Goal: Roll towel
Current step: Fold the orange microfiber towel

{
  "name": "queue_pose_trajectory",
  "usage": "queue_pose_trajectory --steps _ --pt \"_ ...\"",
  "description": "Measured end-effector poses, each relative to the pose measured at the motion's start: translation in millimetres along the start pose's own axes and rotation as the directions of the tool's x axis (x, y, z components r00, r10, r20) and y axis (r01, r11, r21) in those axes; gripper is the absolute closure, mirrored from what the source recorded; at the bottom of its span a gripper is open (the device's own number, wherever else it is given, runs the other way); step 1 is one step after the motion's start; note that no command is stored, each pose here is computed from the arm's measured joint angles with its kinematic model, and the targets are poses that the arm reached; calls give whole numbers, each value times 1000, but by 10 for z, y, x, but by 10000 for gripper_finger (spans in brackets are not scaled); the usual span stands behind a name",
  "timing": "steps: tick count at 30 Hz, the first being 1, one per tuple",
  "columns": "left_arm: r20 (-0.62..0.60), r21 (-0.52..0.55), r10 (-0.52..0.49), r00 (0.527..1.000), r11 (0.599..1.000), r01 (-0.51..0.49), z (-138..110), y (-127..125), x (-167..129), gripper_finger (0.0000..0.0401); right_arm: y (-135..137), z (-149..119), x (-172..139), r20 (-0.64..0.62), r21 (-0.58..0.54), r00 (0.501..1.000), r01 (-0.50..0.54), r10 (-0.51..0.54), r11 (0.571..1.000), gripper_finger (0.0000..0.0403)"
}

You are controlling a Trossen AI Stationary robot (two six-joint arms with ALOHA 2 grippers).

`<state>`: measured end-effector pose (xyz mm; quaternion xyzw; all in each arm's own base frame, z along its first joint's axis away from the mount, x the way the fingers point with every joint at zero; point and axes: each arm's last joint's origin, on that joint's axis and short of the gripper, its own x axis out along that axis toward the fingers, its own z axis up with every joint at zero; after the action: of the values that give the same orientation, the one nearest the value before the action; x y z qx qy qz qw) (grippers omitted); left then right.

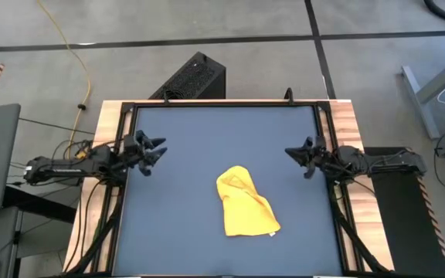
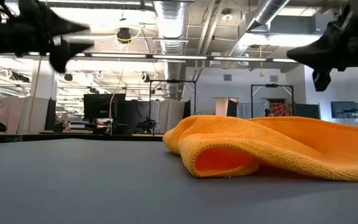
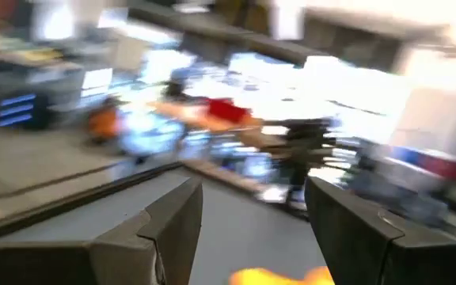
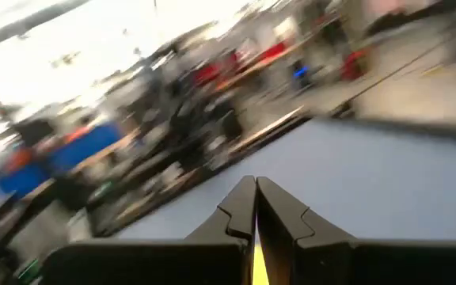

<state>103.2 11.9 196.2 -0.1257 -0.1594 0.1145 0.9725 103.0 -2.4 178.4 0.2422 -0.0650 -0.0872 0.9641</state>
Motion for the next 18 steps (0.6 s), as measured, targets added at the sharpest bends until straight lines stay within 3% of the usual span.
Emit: queue_pose_trajectory --steps 2,4,12,15,18 --pt "-9 35 -156 988 987 156 4 -58 39 188 33 -16 31 -35 54 997 -60 62 997 363" --pt "-36 45 -234 972 971 235 -28 -94 85 188 69 -40 67 -61 84 994 -86 92 993 363" --pt "-290 21 -262 920 960 280 -144 -317 532 188 405 -79 348 -321 90 944 -48 75 995 362" --pt "-382 57 -327 864 925 376 -218 -473 731 188 609 -68 492 -464 61 885 0 28 998 362" --pt "-443 117 -396 805 864 489 -309 -666 899 188 820 -83 603 -628 20 776 85 -54 996 362"
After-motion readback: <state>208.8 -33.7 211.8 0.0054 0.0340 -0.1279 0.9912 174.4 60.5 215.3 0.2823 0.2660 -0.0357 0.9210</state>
